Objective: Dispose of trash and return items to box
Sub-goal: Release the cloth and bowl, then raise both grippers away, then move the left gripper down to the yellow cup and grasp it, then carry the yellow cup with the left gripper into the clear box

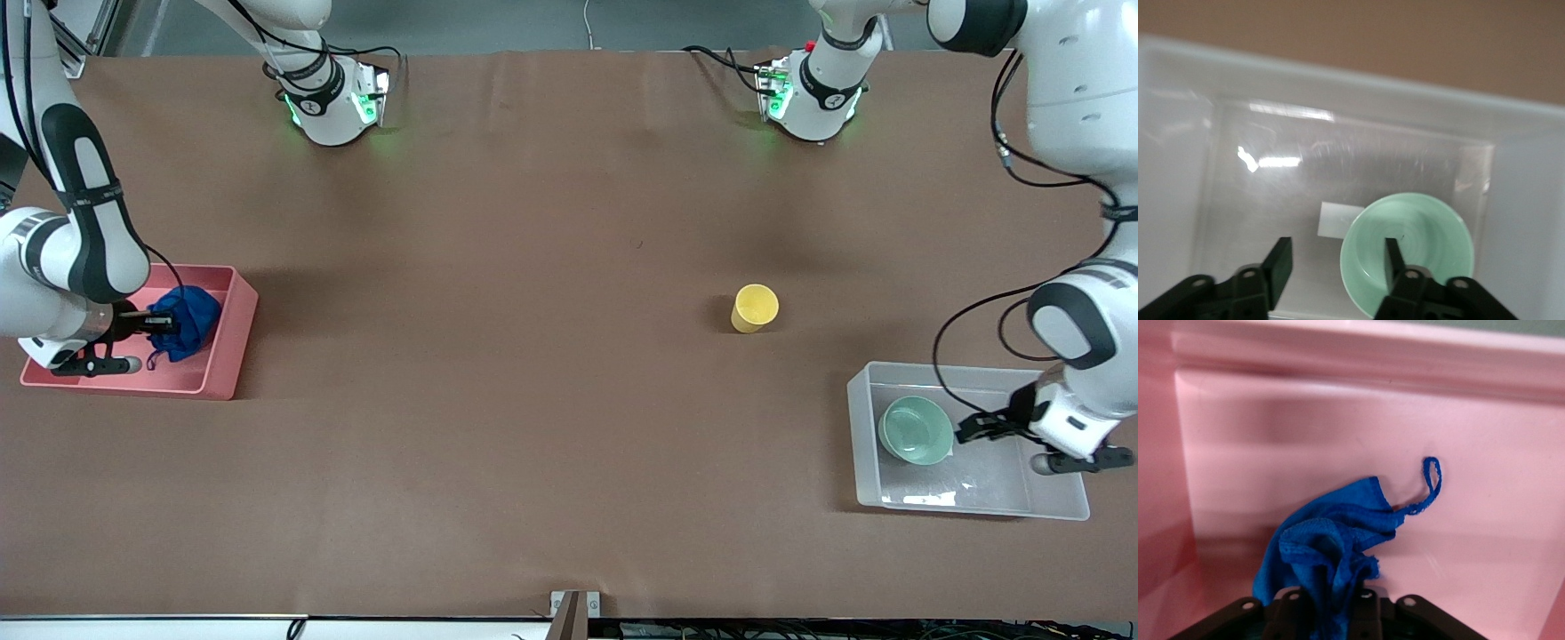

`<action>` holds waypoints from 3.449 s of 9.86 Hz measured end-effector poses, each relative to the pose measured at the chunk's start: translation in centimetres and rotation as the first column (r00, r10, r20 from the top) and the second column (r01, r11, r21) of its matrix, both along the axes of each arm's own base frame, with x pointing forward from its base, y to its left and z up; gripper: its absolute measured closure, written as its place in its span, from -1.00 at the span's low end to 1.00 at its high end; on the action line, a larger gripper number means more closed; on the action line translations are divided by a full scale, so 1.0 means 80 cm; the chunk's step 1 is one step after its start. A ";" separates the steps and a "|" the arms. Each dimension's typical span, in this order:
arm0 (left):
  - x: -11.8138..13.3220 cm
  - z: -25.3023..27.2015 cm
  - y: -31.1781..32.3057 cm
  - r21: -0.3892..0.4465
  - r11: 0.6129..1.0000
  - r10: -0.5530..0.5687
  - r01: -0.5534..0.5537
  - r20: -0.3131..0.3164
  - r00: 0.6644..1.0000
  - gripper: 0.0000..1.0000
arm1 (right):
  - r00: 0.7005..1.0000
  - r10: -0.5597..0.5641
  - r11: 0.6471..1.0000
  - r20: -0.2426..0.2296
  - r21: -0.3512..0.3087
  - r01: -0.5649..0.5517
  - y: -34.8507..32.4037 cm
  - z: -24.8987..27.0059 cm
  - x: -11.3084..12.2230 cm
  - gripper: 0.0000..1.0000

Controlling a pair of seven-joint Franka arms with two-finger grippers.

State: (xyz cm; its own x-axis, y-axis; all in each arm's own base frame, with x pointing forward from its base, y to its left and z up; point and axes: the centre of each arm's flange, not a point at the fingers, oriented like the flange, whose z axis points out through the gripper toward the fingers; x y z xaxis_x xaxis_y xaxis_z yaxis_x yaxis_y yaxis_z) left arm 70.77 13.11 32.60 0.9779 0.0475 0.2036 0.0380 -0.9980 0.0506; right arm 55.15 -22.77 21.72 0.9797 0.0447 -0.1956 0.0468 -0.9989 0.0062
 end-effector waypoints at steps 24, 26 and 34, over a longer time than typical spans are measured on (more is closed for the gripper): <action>-0.223 -0.005 -0.371 -0.001 0.944 -0.320 0.330 -0.256 0.912 -1.00 | 0.980 -0.066 0.997 0.185 -0.013 0.070 0.208 0.564 -0.024 -1.00; -0.232 -0.053 -0.362 -0.007 0.948 -0.310 0.319 -0.260 0.914 -0.94 | 0.976 -0.067 0.997 0.208 -0.014 0.071 0.206 0.566 -0.021 -1.00; -0.246 -0.129 -0.374 -0.030 0.942 -0.326 0.335 -0.332 0.885 0.47 | 0.975 -0.075 0.997 0.209 -0.005 0.078 0.202 0.565 -0.021 -1.00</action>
State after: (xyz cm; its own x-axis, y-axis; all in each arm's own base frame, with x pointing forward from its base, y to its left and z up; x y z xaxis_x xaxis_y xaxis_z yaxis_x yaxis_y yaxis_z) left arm 51.10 -16.78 22.30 0.9472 -0.2912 -0.1345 -0.2848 -0.9564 0.0649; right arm 53.50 -6.62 66.91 0.9994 -0.0332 0.0128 -0.0334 -0.9992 0.0212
